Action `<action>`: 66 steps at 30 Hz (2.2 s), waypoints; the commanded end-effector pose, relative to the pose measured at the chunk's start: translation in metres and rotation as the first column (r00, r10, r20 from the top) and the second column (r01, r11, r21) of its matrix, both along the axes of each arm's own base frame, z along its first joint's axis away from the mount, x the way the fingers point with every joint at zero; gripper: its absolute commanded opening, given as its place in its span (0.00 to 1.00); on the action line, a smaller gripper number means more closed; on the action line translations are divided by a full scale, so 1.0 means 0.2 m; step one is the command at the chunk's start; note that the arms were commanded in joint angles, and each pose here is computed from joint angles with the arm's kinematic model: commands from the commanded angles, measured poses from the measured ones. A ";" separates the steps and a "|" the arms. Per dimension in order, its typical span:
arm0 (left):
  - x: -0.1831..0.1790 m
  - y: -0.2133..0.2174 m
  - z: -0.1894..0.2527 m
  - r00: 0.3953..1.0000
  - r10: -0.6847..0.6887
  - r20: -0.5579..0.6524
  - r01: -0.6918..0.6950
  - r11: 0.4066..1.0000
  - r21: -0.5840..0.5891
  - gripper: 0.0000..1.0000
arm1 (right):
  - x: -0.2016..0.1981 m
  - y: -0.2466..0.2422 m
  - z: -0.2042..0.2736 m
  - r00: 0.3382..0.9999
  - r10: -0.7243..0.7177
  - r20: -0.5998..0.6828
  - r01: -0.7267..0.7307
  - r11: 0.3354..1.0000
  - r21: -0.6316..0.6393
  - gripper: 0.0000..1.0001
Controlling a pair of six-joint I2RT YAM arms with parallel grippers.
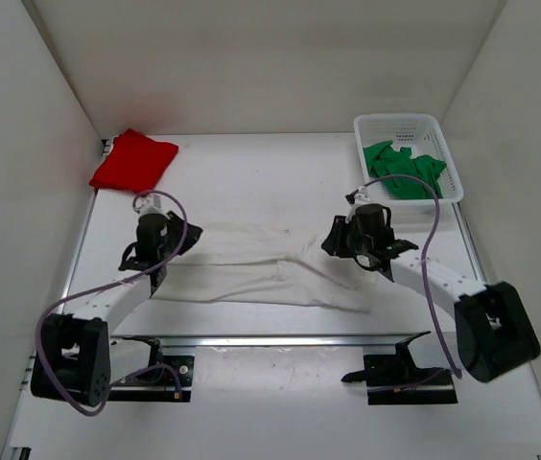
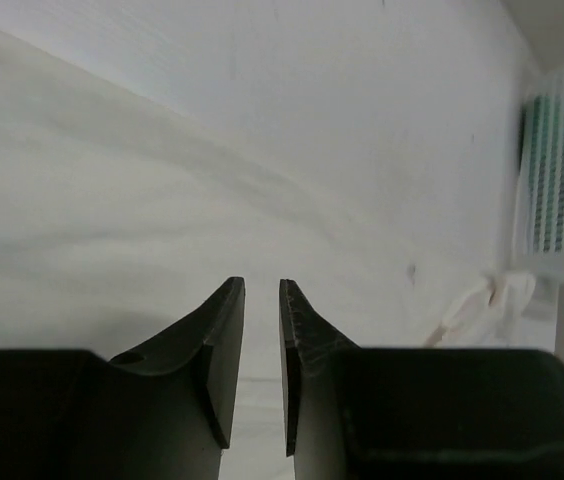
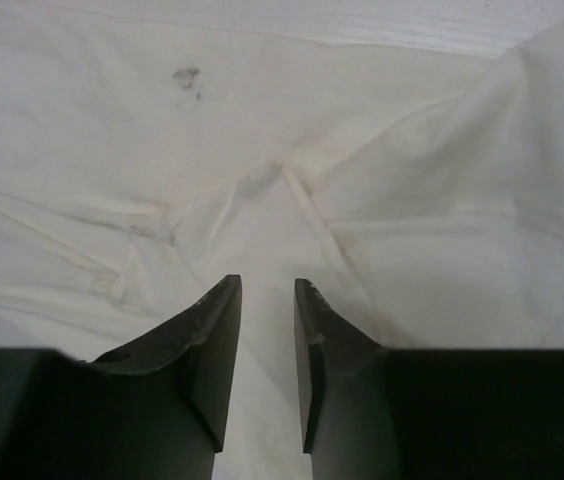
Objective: Fold and stack the t-shirts
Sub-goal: Fold the other side of the tshirt into a rectangle
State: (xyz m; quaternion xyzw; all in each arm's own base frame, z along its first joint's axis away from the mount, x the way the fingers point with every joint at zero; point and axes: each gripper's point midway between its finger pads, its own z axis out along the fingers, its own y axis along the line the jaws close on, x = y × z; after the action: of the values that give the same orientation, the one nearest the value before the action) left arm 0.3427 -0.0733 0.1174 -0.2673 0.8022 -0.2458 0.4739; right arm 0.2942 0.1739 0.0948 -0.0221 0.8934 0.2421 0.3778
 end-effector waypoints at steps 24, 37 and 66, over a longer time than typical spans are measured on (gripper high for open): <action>-0.26 -0.48 -0.16 0.934 -0.358 -0.012 0.358 0.933 -0.037 0.31 | 0.15 0.26 -0.10 0.975 0.222 0.016 -0.222 0.966 0.131 0.11; -0.25 -0.50 -0.07 0.934 -0.356 0.031 0.357 0.932 -0.060 0.31 | -0.18 0.28 -0.07 0.969 0.246 -0.038 -0.244 0.969 0.045 0.00; -0.14 -0.51 0.13 0.933 -0.342 0.114 0.353 0.930 -0.098 0.33 | -0.51 0.48 -0.02 0.947 0.282 -0.155 -0.256 0.952 0.166 0.33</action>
State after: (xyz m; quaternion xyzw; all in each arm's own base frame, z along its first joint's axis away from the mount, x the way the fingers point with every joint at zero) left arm 0.3102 -0.1735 0.1325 -0.1425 0.8048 -0.3767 0.4360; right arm 0.1797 0.2733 0.0684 -0.1046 0.9033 0.3470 0.2295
